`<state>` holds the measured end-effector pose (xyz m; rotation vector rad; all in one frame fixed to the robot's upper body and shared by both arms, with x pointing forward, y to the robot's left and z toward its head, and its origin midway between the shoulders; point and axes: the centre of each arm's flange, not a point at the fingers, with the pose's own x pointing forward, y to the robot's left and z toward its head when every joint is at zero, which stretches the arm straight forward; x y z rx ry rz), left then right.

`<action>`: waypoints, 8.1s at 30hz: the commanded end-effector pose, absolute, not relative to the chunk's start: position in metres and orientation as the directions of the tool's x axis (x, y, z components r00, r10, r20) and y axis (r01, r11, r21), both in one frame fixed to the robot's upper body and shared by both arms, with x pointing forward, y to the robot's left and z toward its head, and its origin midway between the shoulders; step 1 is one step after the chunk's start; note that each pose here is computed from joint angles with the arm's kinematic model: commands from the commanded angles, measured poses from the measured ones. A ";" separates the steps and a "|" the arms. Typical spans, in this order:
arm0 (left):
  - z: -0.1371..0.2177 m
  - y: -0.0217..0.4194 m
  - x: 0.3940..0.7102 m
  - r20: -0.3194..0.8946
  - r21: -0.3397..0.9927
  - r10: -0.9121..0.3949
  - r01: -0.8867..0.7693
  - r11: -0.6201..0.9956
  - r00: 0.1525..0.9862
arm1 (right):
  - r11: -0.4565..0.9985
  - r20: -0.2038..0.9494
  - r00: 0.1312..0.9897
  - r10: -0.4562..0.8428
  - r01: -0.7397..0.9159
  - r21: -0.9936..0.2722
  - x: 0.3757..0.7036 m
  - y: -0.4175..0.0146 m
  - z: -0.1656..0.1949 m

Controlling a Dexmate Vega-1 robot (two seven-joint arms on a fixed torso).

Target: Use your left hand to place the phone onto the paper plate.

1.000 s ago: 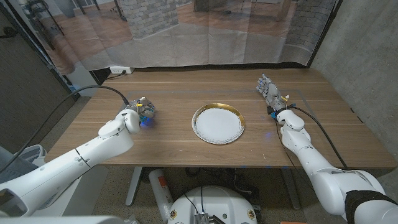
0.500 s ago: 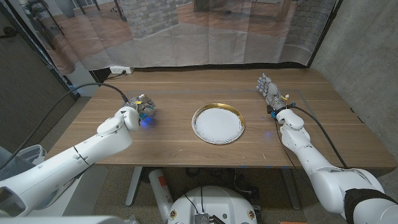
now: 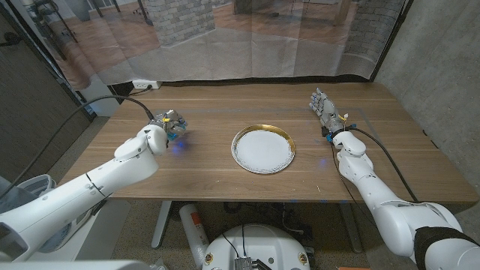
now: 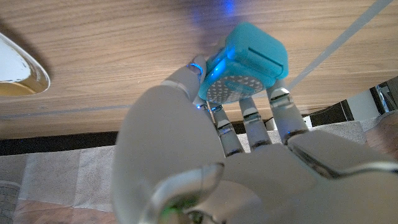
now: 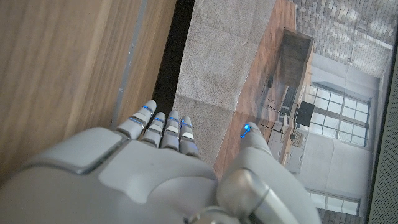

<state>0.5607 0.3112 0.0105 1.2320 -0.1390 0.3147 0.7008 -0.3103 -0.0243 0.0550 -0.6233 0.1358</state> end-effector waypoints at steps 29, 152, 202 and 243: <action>0.046 0.283 0.559 0.350 0.894 -0.033 -0.323 0.312 0.936 | 0.991 0.604 0.792 0.089 -0.128 0.023 0.680 -0.307 -0.032; 0.058 0.161 0.561 0.309 0.948 -0.656 -0.279 0.154 0.688 | 0.993 0.625 0.779 0.040 -0.099 0.060 0.669 -0.315 -0.037; 0.029 0.120 0.557 0.207 0.968 -0.744 -0.245 0.060 0.635 | 0.994 0.628 0.777 0.035 -0.092 0.059 0.661 -0.315 -0.036; 0.001 0.100 0.566 0.151 0.976 -0.765 -0.218 0.014 0.626 | 0.994 0.629 0.777 0.041 -0.097 0.055 0.658 -0.319 -0.038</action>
